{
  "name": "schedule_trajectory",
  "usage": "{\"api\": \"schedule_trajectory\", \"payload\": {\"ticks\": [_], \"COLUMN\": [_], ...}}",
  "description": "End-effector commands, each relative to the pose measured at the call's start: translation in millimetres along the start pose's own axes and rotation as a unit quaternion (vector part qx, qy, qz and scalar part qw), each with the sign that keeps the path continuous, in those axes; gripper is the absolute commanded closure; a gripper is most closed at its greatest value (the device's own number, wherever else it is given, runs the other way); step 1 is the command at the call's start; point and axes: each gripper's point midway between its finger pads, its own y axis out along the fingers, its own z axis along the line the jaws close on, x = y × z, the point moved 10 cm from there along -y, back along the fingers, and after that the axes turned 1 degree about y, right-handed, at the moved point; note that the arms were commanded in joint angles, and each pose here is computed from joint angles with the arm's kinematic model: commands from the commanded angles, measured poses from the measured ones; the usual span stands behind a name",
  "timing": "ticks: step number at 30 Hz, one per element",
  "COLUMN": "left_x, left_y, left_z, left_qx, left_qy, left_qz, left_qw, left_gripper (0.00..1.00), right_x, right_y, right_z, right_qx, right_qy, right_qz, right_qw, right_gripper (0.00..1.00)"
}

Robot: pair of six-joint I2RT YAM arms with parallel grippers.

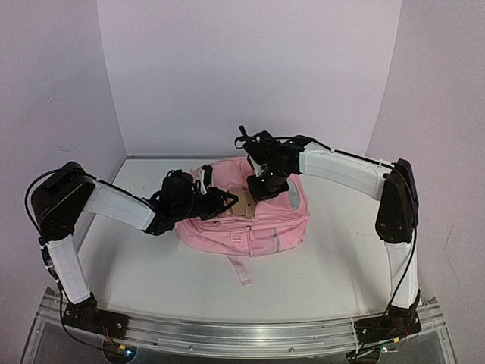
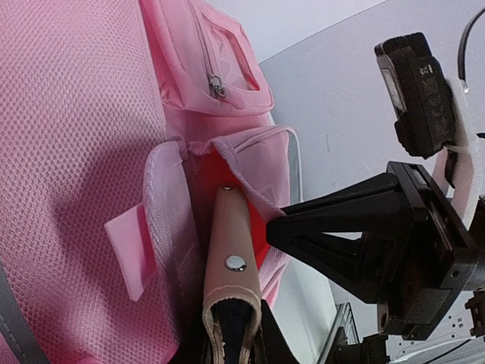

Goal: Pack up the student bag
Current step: Place the personal item in the student bag.

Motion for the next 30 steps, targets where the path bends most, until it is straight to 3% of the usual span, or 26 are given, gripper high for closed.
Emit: {"api": "schedule_trajectory", "payload": {"ticks": [1, 10, 30], "left_x": [2, 28, 49], "left_y": [15, 31, 34], "left_z": [0, 17, 42], "left_qx": [0.016, 0.032, 0.129], "left_qy": [-0.016, -0.049, 0.011], "left_qz": [0.008, -0.043, -0.066], "left_qw": [1.000, 0.997, 0.989], "left_gripper": [1.00, 1.00, 1.00], "right_x": [13, 11, 4], "right_y": [-34, -40, -56], "right_z": [13, 16, 21], "right_qx": [0.080, 0.115, 0.175], "right_qy": [0.006, 0.000, -0.030], "right_qz": [-0.034, -0.025, 0.009], "right_qw": [0.996, 0.993, 0.984], "right_gripper": [1.00, 1.00, 1.00]}}
